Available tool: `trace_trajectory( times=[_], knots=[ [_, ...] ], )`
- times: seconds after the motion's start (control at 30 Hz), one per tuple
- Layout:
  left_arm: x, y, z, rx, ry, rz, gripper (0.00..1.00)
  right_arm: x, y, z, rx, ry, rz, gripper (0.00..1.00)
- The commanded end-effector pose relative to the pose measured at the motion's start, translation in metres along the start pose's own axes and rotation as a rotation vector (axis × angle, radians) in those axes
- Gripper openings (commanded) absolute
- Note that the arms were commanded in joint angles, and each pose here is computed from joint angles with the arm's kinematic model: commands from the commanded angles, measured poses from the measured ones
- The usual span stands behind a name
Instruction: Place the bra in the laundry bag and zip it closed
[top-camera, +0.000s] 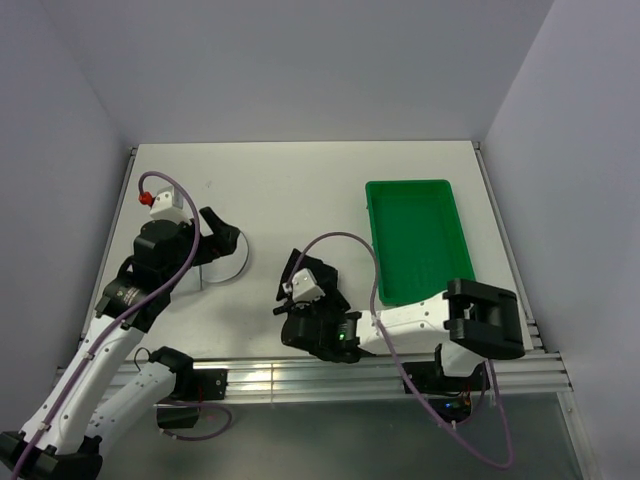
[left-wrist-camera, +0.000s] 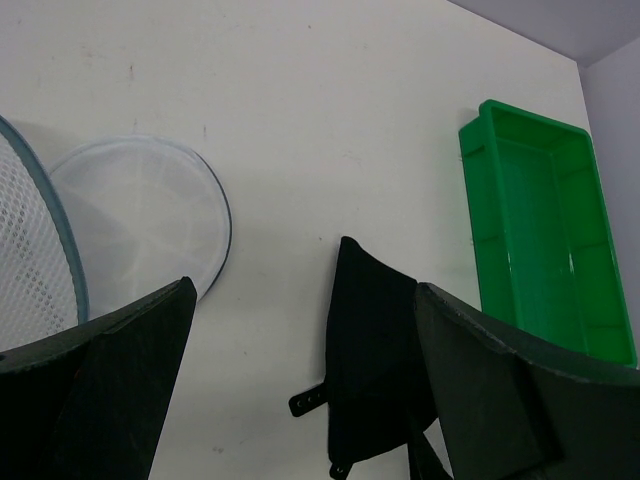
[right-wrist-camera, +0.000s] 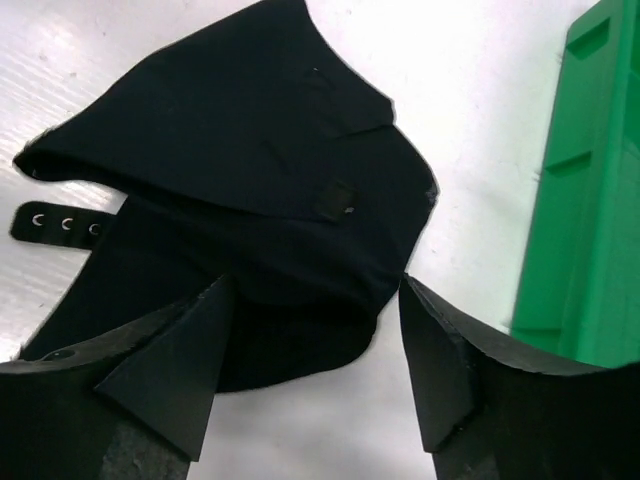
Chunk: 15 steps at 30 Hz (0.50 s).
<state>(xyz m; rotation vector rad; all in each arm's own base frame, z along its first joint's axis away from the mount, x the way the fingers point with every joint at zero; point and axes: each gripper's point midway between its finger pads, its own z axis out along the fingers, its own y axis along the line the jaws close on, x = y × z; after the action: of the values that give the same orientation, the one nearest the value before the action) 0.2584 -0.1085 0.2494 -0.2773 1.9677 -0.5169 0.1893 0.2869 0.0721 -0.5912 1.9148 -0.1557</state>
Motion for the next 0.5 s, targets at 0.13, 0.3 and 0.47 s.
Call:
trace_trajectory(
  times=[0.13, 0.3, 0.47],
  knots=[
    [-0.005, -0.002, 0.002, 0.009, -0.020, 0.005, 0.99, -0.077, -0.032, -0.043, -0.074, -0.114, 0.180, 0.79],
    [-0.004, -0.001, 0.002, 0.008, -0.019, 0.000, 0.99, -0.114, -0.067, -0.068, -0.089, -0.107, 0.352, 0.83],
    [-0.004, -0.003, 0.003, 0.012, -0.016, -0.004, 0.99, -0.097, -0.093, -0.053, -0.054, 0.140, 0.599, 0.84]
  ],
)
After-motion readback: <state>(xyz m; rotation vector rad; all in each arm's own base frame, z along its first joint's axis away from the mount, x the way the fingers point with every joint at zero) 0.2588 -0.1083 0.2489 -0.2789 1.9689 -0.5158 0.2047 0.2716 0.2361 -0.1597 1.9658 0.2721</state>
